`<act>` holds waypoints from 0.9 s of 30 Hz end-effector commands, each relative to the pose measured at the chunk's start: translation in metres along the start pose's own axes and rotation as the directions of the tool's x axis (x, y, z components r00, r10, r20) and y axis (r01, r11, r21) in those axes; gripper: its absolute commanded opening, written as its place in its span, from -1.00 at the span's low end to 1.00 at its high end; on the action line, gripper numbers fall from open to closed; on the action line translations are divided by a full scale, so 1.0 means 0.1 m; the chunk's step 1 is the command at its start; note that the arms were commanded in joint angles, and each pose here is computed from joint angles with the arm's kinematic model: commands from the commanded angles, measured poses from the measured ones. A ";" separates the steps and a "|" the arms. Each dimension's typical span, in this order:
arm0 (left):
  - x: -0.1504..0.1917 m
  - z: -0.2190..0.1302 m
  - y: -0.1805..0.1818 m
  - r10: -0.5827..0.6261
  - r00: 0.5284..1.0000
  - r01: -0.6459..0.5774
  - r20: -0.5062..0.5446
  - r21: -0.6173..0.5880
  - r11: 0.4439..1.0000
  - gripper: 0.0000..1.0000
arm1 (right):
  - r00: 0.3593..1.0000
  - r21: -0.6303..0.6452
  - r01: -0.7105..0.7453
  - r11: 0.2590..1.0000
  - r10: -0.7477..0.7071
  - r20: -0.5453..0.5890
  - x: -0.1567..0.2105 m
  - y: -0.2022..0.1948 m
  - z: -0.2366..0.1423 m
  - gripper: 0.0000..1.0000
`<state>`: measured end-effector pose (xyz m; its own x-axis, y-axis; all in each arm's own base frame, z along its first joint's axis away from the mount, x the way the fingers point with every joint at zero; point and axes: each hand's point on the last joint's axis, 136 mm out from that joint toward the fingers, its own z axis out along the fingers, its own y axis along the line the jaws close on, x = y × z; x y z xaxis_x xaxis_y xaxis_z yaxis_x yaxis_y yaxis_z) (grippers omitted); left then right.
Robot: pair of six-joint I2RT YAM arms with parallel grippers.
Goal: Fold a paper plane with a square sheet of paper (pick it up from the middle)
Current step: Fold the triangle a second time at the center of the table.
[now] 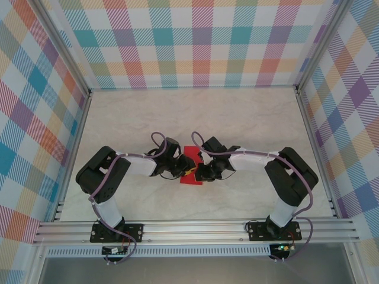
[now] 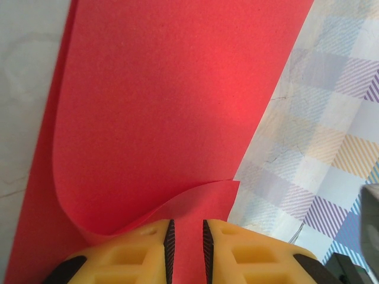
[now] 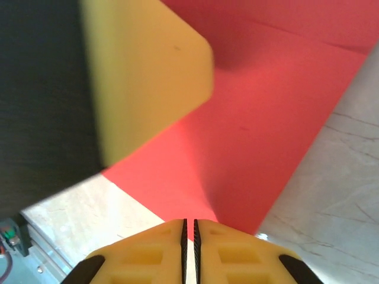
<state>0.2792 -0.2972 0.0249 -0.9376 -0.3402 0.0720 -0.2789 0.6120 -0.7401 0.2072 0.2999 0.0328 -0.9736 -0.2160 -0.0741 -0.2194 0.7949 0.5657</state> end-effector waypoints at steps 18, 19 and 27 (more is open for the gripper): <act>0.03 -0.04 0.29 -0.047 0.998 0.049 0.035 -0.078 0.996 -0.53 | 0.996 -0.064 -0.055 0.996 0.050 -0.075 0.17 0.05 0.05 -0.73; 0.03 -0.04 0.29 -0.046 0.998 0.049 0.035 -0.078 0.996 -0.53 | 0.995 -0.061 -0.057 0.996 0.053 -0.080 0.18 0.04 0.06 -0.73; 0.03 -0.06 0.29 -0.049 0.998 0.052 0.039 -0.077 0.996 -0.53 | 0.992 -0.050 -0.076 0.996 0.070 -0.102 0.22 -0.04 0.14 -0.74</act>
<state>0.2782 -0.2926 0.0246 -0.9324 -0.3569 0.0562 -0.2778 0.6088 -0.7431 0.1935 0.3030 0.0263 -0.9759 -0.2183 0.0034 -0.1713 0.7752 0.6080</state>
